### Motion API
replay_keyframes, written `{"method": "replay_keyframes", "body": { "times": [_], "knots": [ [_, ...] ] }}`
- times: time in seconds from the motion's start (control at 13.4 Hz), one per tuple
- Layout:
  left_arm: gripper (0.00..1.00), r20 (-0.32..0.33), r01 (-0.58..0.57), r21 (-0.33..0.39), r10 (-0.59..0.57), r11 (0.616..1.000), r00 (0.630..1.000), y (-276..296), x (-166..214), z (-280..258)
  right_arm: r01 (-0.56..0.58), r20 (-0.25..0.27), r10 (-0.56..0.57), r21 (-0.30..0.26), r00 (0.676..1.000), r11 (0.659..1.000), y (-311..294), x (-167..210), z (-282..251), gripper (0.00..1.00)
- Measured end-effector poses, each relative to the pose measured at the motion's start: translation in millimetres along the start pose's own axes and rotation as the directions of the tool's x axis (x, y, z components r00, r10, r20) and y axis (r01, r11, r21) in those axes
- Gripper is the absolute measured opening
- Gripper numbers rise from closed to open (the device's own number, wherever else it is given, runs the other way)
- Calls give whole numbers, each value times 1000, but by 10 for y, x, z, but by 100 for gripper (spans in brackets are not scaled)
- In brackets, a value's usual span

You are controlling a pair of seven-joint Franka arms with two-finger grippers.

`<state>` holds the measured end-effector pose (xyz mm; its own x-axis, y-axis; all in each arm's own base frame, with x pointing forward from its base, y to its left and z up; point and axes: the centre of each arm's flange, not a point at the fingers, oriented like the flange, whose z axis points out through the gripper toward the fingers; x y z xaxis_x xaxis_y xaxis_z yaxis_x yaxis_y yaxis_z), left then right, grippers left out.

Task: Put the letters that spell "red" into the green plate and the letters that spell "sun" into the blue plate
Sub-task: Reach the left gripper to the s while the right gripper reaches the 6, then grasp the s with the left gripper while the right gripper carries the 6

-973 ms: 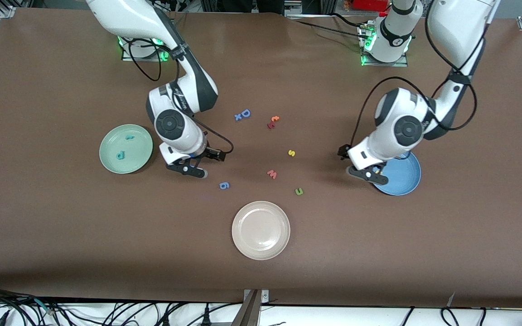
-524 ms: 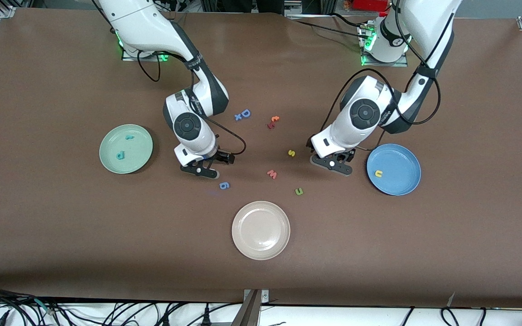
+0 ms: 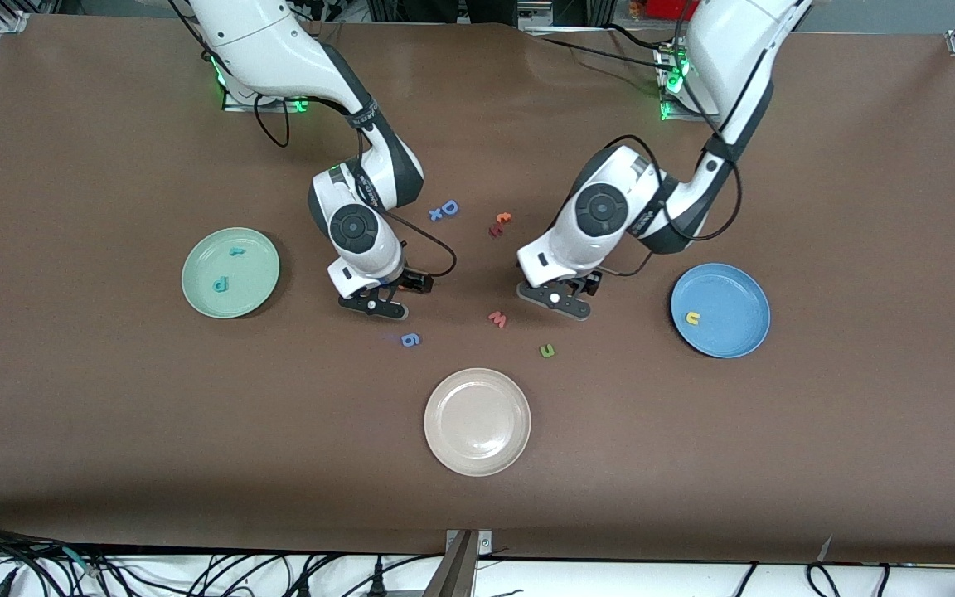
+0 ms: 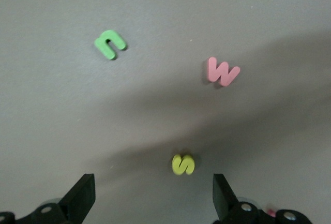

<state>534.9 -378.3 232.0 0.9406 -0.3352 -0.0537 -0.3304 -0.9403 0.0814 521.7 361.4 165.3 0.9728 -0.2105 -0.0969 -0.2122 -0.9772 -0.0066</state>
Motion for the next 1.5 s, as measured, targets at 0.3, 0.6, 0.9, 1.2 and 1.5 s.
{"method": "replay_keyframes", "body": {
  "times": [0.3,0.6,0.9,1.2,1.5],
  "knots": [
    [100,18,0,4,0,1000,1000,-8,66,227,-1,-8,1,13,1000,1000,-22,7,-91,53],
    [100,16,0,-5,0,1000,1000,5,66,375,-1,-10,2,16,1000,1000,-27,8,-118,28],
    [100,22,15,-7,-15,1000,1000,136,21,494,-19,36,21,-37,999,999,158,138,-291,28],
    [100,11,-7,22,7,1000,1000,182,-5,580,-37,112,48,-100,993,994,1004,603,-1304,28],
    [100,-4,6,17,-6,1000,1000,174,-23,615,13,188,11,-124,982,992,2022,923,-1580,28]
  ]
}}
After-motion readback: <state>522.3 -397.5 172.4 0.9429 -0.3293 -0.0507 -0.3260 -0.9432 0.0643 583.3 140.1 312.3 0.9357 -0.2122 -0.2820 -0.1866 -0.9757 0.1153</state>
